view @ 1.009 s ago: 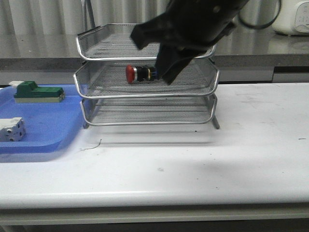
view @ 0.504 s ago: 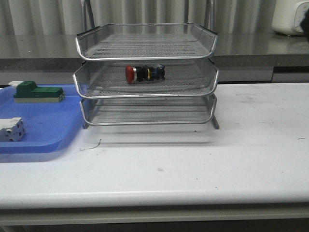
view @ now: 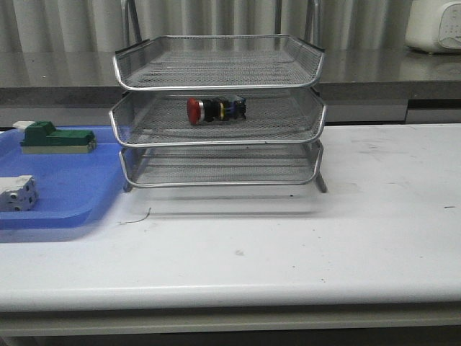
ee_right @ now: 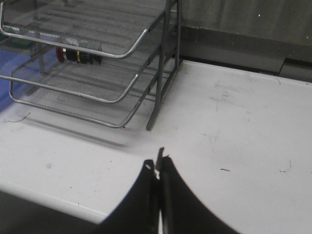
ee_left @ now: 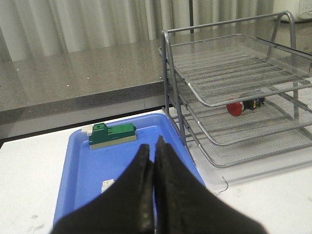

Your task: Place button on rack with both arms

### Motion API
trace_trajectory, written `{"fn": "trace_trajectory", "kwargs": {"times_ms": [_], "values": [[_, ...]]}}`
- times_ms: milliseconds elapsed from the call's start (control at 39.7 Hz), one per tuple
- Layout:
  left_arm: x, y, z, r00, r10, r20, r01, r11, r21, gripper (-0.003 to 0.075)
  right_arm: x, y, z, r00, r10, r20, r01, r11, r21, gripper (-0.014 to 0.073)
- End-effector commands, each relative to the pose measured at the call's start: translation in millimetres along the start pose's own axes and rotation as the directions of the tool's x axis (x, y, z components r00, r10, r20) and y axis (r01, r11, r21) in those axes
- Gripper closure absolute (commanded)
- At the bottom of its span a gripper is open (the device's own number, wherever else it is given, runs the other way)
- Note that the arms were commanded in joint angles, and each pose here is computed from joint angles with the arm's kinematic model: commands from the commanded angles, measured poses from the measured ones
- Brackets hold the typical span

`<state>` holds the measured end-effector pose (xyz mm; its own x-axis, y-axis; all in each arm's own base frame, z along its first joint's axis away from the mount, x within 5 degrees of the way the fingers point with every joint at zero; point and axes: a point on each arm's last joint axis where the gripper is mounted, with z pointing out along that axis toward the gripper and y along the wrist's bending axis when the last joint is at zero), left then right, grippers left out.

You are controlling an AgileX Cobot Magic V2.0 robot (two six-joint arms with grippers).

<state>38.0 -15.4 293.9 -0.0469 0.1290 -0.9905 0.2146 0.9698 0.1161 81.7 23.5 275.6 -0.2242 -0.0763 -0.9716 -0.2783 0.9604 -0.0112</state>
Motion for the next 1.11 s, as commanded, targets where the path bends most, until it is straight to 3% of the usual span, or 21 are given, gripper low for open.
{"fn": "trace_trajectory", "kwargs": {"times_ms": [0,1084], "values": [[-14.2,3.0,-1.5,0.996,-0.025,0.084,0.027,0.999,-0.023,0.0739,-16.2,-1.4,-10.2,0.989,-0.012,0.146,0.009,1.0,0.02,0.0706],[-13.4,2.9,-1.2,0.996,-0.026,0.081,0.028,0.999,-0.023,0.0739,-16.8,-1.4,-11.3,0.988,-0.012,0.156,0.009,1.0,0.02,0.0706]]}}
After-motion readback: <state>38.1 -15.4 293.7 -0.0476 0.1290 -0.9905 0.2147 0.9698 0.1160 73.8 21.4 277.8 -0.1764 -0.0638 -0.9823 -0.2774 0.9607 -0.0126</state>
